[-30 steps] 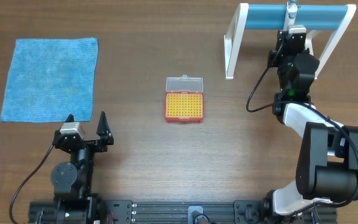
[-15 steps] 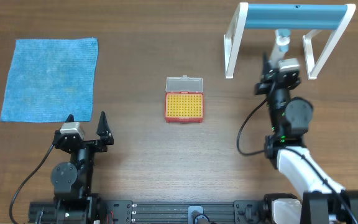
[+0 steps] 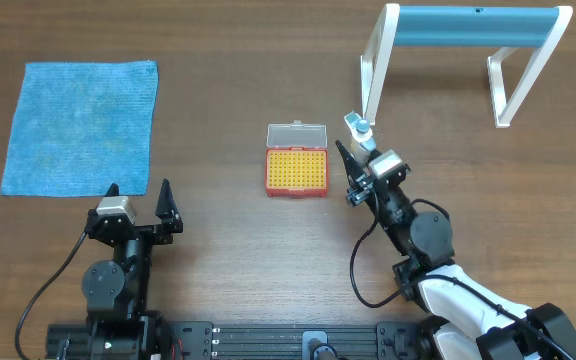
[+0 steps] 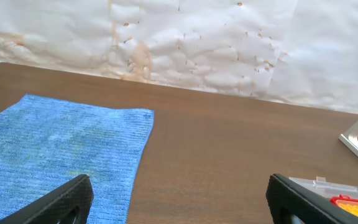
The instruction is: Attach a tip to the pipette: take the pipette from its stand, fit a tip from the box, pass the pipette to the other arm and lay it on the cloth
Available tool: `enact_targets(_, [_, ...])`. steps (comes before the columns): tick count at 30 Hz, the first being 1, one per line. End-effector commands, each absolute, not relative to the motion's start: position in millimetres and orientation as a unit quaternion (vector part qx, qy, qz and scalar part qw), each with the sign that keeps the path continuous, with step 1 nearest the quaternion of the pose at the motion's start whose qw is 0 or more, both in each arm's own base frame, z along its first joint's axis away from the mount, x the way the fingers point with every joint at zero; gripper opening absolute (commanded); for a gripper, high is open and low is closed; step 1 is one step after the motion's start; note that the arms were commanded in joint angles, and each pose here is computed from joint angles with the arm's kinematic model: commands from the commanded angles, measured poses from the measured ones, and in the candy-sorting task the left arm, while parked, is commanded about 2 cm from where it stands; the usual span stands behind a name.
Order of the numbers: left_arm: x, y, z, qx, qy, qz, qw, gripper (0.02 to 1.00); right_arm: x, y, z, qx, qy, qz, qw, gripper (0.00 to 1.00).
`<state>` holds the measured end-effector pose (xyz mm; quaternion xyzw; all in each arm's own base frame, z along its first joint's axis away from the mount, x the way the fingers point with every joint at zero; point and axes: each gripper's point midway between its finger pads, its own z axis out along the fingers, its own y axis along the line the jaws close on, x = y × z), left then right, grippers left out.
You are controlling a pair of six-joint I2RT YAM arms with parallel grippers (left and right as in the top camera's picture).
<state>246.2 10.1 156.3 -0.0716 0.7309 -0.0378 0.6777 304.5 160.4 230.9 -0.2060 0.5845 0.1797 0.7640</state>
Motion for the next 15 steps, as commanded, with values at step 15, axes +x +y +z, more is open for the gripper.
enact_targets(15, [246,11,155,-0.070,0.732,-0.033,0.677,0.906,331,241,223,-0.264,0.563,0.252,0.742,0.077])
